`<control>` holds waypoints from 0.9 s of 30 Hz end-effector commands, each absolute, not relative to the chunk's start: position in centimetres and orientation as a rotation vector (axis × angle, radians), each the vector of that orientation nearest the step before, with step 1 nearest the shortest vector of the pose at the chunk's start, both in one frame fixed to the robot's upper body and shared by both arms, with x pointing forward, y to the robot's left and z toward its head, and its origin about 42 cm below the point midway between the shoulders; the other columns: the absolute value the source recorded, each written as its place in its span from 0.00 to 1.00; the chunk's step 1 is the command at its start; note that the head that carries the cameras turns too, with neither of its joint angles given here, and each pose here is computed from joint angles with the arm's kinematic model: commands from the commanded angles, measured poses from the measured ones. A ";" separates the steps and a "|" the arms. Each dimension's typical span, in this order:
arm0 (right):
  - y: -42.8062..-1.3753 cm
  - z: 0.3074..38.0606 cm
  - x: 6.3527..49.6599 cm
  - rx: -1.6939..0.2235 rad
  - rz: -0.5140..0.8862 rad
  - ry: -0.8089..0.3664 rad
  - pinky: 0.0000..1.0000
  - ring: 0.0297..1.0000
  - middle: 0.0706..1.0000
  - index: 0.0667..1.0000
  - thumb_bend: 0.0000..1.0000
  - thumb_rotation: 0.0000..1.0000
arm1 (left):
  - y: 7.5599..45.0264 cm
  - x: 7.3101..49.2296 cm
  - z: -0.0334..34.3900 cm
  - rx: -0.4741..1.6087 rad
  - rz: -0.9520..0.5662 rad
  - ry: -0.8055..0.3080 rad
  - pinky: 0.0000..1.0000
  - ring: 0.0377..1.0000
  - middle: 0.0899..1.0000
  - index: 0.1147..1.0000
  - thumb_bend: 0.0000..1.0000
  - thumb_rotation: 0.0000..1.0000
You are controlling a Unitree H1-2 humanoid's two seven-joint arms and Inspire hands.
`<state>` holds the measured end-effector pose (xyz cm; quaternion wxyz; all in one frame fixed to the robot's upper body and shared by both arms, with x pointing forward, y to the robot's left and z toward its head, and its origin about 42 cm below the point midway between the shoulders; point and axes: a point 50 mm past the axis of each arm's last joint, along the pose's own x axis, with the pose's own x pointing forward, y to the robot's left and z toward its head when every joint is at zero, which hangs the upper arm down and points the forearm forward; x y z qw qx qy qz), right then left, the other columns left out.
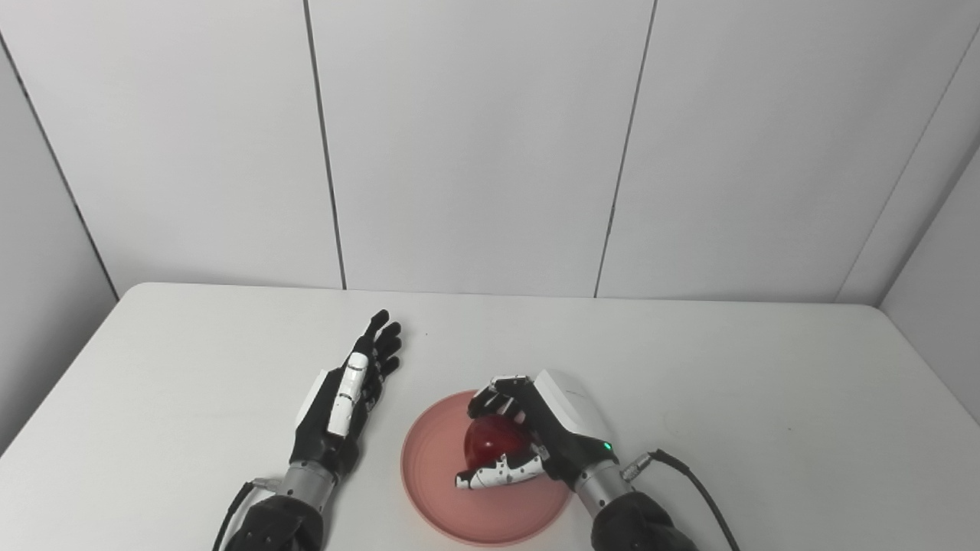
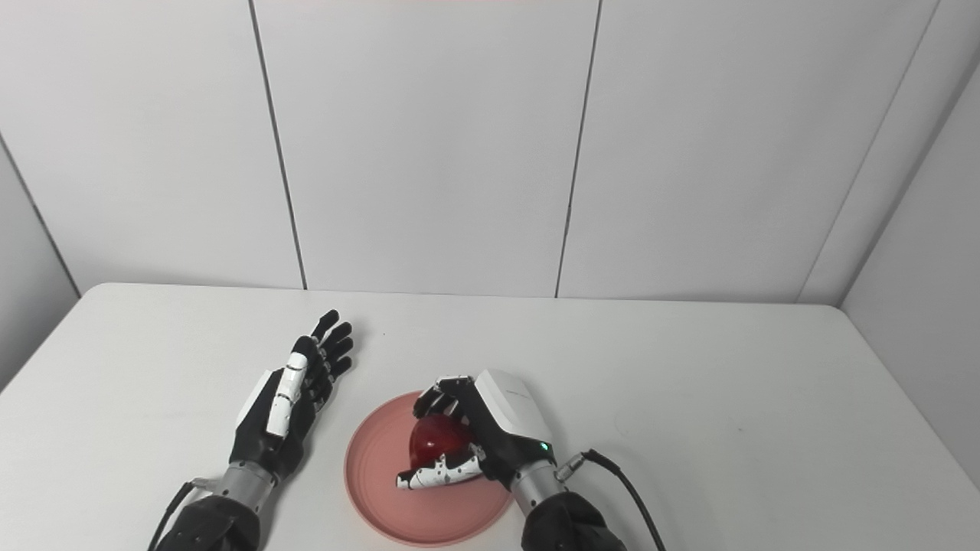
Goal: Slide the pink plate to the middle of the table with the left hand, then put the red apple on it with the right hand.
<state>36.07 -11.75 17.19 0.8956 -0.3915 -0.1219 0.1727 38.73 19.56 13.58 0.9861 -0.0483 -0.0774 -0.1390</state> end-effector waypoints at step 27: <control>-17.7 18.9 36.4 -0.459 0.160 -0.425 0.98 1.00 1.00 1.00 0.71 1.00 | 18.8 39.2 15.1 -0.104 -0.306 -0.235 0.99 0.98 0.97 0.95 0.60 1.00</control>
